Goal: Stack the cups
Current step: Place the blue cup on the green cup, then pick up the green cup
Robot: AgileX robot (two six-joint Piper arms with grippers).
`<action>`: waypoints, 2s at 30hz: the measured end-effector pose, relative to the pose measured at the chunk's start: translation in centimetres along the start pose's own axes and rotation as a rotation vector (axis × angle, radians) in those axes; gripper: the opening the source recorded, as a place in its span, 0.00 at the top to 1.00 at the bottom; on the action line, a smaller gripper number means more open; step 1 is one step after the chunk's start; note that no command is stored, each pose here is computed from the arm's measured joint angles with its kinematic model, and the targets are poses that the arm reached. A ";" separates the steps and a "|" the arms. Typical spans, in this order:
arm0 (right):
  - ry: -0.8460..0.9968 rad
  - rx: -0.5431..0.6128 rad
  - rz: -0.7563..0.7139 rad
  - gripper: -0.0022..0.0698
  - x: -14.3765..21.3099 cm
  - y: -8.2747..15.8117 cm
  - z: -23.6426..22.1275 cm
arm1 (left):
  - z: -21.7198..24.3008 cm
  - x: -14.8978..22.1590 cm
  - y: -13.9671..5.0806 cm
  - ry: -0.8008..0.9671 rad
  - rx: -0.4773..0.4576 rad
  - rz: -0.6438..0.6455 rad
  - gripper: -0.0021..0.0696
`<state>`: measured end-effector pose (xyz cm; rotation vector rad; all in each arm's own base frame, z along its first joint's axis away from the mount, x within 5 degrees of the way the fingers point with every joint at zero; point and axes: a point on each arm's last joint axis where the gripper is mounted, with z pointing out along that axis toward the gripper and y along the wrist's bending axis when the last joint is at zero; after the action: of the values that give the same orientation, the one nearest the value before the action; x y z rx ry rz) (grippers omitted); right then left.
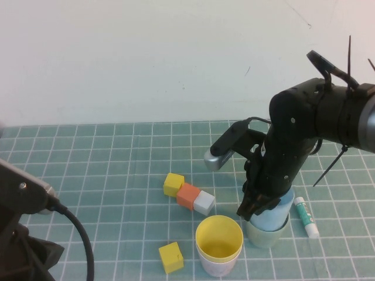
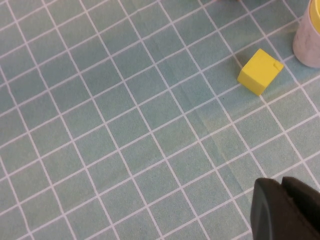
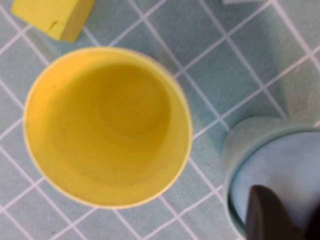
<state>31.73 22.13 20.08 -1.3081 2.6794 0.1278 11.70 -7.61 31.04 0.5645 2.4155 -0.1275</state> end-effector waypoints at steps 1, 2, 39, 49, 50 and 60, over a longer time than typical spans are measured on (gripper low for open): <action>0.007 -0.005 0.001 0.79 0.1 0.0 0.0 | 0.0 0.0 0.0 0.000 0.000 0.000 0.97; 0.015 -0.008 0.001 0.73 0.1 0.1 0.0 | 0.0 0.0 0.0 0.000 0.000 -0.002 0.97; -0.096 0.048 0.331 0.51 4.5 -3.9 2.0 | 0.0 -0.4 -0.1 -0.044 0.015 -0.051 0.97; 0.011 -0.038 0.268 0.82 4.8 -3.7 6.9 | 0.0 -0.4 -0.1 -0.044 0.015 -0.051 0.97; 0.011 -0.044 0.262 0.87 4.8 -3.6 6.9 | 0.0 -0.4 -0.1 -0.044 0.015 -0.051 0.97; -0.078 0.019 0.161 0.90 5.5 -2.8 -1.7 | 0.0 -0.4 -0.1 -0.043 0.016 -0.076 0.97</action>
<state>30.46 15.92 20.78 -1.0576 2.7093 0.1677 11.92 -7.87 31.29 0.4720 2.3964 -0.1898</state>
